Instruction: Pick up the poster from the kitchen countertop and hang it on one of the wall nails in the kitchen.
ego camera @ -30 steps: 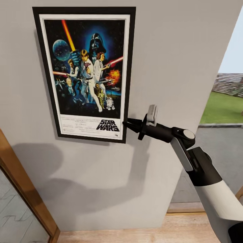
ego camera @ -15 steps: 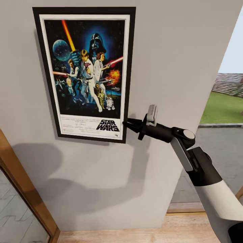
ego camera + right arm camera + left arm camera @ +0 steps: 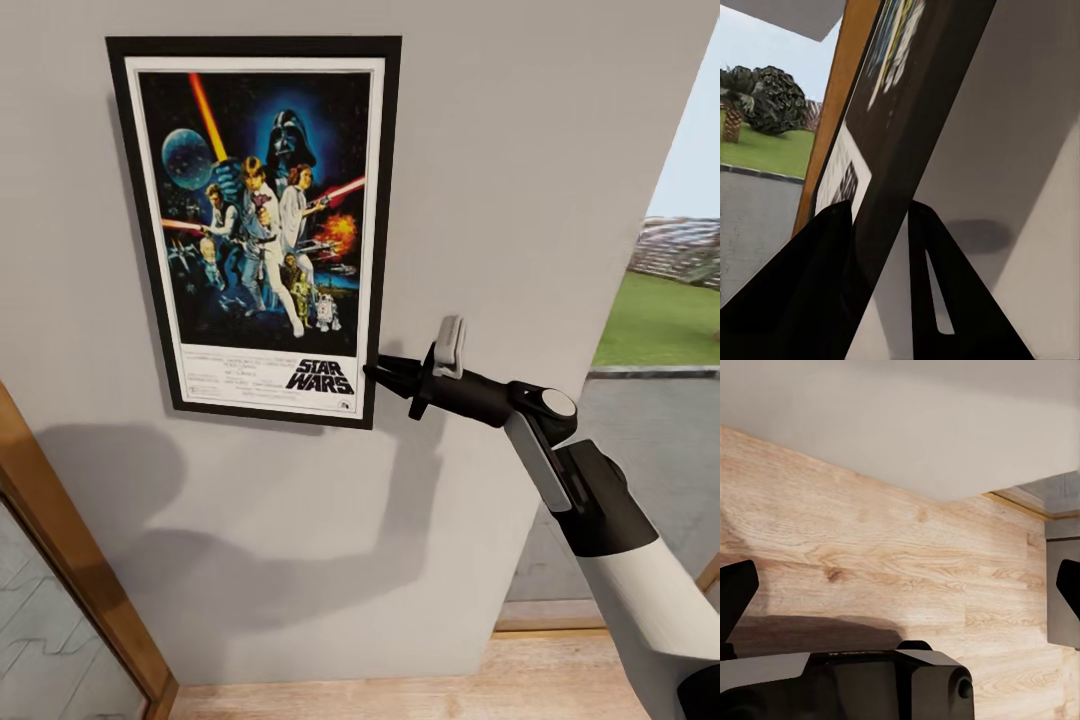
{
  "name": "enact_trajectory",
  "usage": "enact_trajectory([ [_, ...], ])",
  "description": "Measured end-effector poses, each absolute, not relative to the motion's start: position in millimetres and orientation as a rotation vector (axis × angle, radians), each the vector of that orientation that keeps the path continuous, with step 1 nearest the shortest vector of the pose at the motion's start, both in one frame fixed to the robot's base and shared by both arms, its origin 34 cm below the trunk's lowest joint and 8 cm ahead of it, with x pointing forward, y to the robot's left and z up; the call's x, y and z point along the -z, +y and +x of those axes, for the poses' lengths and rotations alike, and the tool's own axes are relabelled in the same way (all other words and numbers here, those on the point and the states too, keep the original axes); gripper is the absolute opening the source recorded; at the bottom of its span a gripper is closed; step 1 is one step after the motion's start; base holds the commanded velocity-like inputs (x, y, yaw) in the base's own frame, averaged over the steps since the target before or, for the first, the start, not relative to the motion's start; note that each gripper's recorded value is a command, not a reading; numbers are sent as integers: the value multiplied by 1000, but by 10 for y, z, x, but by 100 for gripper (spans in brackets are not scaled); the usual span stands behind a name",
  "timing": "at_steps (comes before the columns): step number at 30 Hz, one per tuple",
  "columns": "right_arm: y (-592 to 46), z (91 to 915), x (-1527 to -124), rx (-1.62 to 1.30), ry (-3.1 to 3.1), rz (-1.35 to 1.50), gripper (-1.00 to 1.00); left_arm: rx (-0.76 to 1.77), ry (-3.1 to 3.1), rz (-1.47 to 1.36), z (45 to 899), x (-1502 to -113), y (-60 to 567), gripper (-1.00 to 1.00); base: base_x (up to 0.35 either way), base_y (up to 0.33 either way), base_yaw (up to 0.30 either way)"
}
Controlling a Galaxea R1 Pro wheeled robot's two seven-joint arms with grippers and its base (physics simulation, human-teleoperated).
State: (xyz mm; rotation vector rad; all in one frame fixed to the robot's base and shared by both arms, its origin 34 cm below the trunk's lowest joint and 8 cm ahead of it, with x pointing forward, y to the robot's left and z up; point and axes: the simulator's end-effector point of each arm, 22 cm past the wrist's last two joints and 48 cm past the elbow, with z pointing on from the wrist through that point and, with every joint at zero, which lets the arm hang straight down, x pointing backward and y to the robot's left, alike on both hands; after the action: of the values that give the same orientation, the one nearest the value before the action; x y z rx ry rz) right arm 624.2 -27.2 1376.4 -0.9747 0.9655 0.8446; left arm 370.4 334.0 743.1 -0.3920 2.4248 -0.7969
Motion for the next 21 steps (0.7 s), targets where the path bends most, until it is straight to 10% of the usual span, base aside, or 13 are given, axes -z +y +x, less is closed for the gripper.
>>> enact_trajectory([
  [21,-272,6242,-13764,-845,966,-974,-100,797,2425,-392,3704,-7431,3340,100,62,0,0],
])
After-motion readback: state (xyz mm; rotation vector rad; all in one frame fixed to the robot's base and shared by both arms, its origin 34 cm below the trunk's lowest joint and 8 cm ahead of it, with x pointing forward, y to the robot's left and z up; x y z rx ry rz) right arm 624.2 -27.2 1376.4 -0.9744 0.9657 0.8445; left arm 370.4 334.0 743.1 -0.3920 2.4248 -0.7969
